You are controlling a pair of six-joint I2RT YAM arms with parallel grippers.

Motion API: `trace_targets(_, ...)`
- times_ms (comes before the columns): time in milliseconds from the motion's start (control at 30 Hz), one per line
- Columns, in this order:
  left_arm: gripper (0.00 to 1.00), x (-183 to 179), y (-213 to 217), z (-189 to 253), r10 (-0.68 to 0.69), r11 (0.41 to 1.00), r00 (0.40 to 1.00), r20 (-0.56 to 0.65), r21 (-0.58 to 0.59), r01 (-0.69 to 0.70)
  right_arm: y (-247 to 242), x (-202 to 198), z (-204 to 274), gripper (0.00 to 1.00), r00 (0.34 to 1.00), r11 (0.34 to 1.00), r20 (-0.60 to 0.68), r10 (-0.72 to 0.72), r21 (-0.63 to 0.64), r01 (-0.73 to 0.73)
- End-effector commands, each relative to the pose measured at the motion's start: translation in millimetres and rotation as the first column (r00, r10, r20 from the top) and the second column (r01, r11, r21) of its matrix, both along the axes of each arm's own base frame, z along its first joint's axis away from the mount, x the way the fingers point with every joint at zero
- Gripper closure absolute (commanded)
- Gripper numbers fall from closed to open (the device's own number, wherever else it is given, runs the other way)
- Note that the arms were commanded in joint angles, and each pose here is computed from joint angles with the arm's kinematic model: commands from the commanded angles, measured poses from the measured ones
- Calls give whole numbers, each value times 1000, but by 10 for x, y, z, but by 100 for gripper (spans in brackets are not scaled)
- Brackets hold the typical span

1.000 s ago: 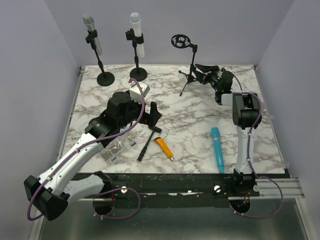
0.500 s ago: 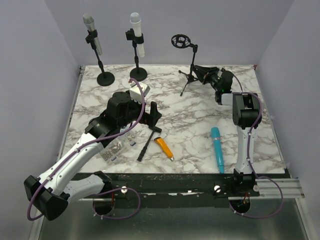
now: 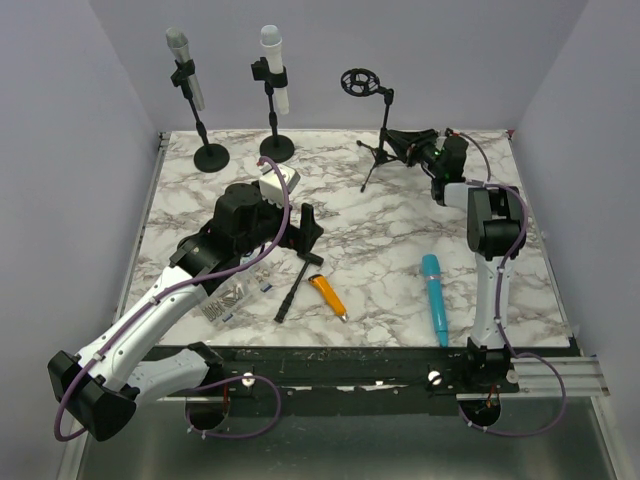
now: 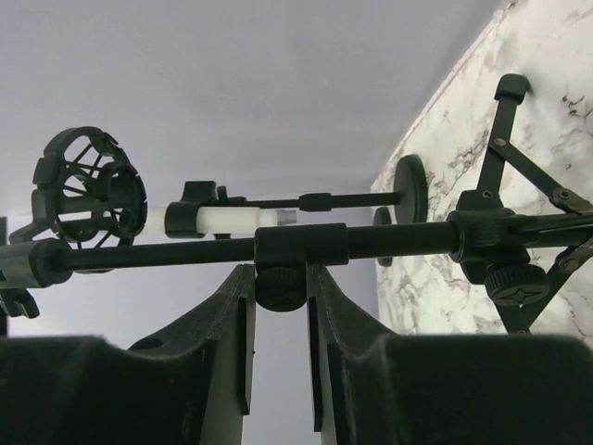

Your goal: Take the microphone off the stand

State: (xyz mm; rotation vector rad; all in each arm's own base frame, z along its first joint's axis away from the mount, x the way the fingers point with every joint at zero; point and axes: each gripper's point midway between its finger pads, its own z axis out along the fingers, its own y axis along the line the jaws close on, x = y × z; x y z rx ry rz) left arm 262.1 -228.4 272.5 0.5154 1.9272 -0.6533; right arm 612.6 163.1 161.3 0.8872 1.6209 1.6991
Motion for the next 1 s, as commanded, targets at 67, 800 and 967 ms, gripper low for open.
trace_targets(67, 1, -37, -15, 114, -17, 1000, 1000, 24, -11, 18, 82, -38, -241, 99, 1000, 962, 26, -15, -272, 21)
trace_targets(800, 1, -13, -10, 81, -9, 1000, 1000, 20, -2, 9, -41, -256, -424, 100, 965, 287, 255, 55, -930, 230)
trace_targets(967, 1, -6, -9, 72, -6, 1000, 1000, 20, -1, 6, -52, -244, -322, 99, 955, 21, 282, 87, -959, 281)
